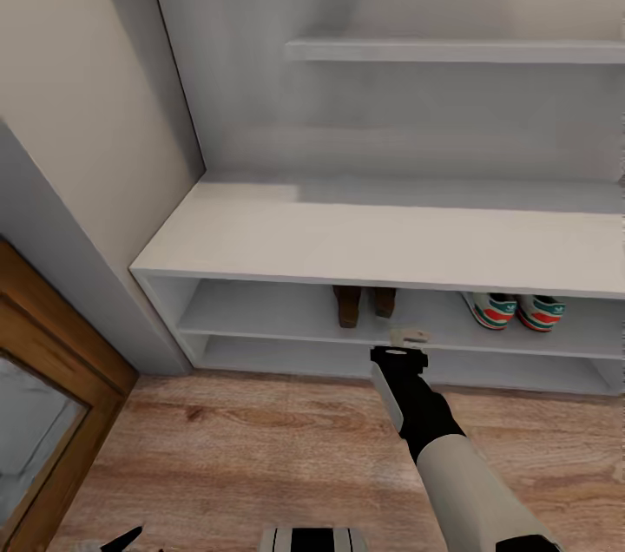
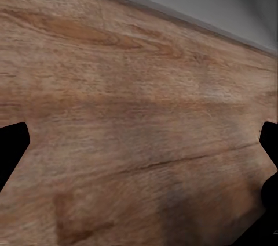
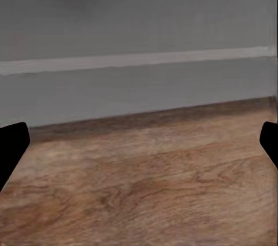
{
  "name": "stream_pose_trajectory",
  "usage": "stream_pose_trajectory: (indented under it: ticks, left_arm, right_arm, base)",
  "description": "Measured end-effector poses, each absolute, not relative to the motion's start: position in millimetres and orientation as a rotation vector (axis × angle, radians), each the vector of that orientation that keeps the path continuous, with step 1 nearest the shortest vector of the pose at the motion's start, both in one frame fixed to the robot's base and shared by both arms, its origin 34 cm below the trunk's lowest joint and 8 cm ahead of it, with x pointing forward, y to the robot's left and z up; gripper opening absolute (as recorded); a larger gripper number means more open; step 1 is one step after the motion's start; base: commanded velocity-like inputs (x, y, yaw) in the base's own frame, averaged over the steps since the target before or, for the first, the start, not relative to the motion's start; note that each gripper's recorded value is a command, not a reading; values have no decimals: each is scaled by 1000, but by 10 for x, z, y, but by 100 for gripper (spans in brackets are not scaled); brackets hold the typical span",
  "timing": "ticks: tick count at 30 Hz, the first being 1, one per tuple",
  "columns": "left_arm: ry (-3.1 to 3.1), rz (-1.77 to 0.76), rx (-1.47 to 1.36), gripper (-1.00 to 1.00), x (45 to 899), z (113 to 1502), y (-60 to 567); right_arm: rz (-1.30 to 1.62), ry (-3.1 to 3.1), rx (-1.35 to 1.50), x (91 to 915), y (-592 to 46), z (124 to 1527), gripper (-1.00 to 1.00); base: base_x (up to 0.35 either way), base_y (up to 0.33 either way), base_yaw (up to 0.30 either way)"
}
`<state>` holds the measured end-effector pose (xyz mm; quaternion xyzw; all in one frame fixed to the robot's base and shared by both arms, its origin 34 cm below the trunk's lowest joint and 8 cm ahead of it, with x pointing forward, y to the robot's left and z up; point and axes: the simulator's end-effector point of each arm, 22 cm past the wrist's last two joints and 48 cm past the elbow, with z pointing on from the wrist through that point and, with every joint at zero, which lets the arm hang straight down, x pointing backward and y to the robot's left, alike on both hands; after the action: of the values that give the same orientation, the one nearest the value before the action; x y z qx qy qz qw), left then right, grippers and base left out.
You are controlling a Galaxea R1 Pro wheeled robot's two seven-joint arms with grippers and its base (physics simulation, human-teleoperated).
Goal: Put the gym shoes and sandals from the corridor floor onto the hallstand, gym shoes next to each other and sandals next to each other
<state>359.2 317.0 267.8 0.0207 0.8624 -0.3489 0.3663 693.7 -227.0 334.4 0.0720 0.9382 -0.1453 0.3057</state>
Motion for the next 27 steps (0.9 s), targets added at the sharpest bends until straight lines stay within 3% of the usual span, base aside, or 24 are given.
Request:
stream_pose_trajectory:
  ticks: [27]
  left_arm:
    - [2215,-891,47,100,3598,2680,3188]
  right_arm:
    - [-400,2537,167,6767,-2256,3133,100]
  base:
    - [-337,0,0]
